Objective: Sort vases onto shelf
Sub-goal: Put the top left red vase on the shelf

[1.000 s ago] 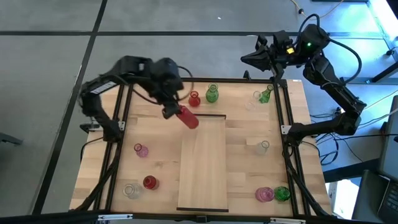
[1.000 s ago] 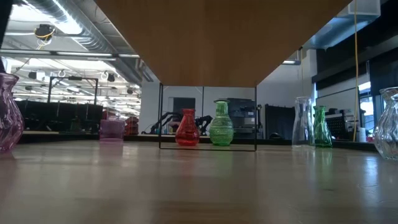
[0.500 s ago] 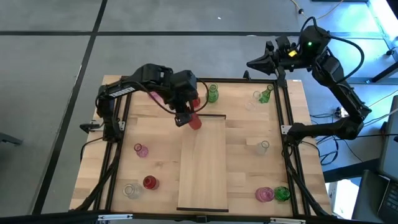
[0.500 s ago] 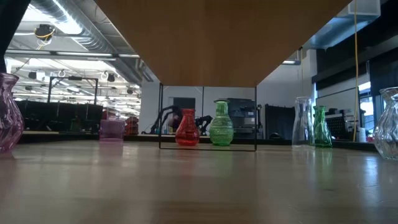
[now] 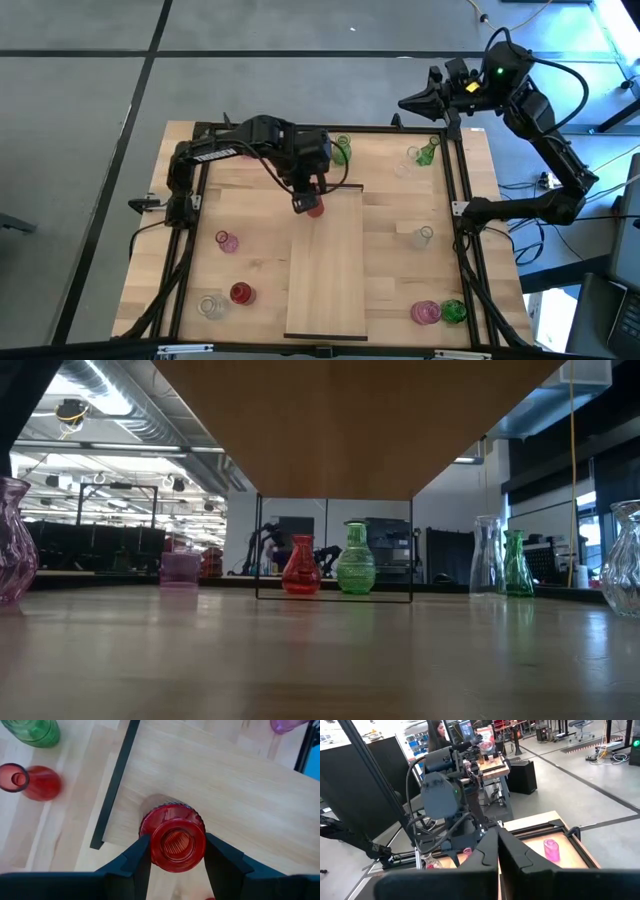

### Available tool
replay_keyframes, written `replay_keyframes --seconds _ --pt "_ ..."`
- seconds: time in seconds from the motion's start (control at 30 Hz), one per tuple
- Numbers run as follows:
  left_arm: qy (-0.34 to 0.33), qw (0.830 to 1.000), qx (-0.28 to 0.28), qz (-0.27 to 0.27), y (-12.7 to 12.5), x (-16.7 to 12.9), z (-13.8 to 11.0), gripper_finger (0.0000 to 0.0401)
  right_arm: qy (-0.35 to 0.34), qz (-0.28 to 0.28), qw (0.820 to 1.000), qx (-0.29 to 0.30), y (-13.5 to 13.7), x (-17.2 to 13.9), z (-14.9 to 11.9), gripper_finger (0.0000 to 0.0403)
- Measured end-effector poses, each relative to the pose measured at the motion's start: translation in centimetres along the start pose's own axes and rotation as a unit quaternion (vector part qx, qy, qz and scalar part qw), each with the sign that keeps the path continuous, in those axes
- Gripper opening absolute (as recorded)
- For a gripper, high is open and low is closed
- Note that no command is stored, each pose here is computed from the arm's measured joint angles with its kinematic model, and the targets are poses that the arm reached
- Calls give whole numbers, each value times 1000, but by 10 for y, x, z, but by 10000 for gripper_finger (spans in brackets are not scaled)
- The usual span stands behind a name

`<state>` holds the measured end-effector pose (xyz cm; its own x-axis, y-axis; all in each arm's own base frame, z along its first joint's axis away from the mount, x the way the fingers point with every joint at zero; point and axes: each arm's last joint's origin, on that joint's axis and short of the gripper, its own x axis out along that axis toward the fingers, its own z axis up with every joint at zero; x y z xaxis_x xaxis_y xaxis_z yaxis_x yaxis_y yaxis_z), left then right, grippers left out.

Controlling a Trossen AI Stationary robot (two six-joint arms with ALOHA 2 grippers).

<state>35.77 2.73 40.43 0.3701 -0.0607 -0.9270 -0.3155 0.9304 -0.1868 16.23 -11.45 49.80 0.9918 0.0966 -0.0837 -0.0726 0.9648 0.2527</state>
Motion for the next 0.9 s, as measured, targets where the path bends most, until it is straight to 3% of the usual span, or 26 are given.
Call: replay_keyframes --seconds 0.5,0.9 --pt "2 1000 -7 14 2 3 0 149 0 4 1000 0 1 0 0 1" --pt "7 1000 -13 3 6 3 0 193 1 9 1000 1 1 0 0 1"
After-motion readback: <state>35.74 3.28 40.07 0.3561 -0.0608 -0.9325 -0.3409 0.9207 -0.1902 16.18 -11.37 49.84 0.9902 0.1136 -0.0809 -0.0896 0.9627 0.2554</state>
